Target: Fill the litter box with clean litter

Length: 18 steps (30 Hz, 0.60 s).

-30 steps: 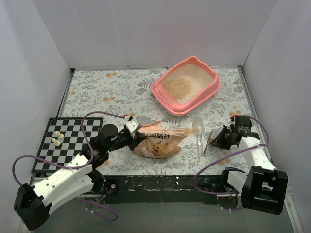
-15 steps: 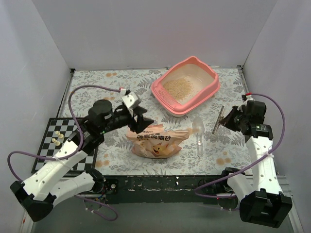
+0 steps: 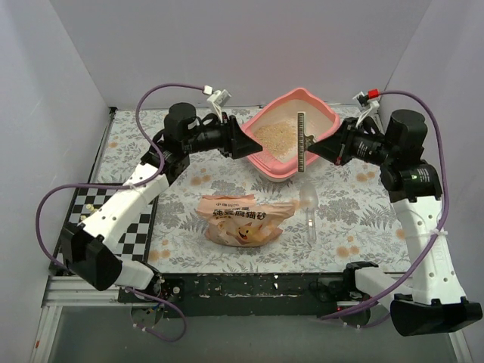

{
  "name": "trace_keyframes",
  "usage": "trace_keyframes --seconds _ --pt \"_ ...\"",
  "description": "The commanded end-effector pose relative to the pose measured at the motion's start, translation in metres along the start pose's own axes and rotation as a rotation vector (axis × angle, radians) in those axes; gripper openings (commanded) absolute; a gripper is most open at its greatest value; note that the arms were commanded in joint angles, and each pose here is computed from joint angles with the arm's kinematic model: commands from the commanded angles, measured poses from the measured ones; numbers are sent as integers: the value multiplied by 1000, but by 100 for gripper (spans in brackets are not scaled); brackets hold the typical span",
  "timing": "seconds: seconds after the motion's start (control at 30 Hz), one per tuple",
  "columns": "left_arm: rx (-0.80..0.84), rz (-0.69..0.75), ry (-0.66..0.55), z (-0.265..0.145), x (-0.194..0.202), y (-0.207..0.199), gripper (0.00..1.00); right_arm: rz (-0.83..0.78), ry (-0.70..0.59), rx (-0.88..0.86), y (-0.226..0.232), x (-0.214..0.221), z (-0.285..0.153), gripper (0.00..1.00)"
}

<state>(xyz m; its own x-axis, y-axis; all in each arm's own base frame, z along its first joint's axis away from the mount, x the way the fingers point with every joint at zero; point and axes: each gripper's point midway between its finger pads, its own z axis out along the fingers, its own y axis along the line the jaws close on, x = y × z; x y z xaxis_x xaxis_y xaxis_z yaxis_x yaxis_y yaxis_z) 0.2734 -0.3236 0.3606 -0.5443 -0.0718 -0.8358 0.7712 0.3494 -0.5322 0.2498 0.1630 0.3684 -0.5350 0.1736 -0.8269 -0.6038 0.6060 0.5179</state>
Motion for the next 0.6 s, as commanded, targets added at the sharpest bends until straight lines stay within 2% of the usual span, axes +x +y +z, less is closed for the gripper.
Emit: trace_keyframes --seconds 0.0,0.23,0.57 --pt "288 -128 -118 -25 -41 -33 46 -40 34 -215 49 -16 4 1" --pt "355 -155 -137 -26 -48 -29 47 -32 103 -294 68 -14 18 1" --pt "354 -159 -157 -26 -46 -25 47 -5 178 -360 87 9 46 1"
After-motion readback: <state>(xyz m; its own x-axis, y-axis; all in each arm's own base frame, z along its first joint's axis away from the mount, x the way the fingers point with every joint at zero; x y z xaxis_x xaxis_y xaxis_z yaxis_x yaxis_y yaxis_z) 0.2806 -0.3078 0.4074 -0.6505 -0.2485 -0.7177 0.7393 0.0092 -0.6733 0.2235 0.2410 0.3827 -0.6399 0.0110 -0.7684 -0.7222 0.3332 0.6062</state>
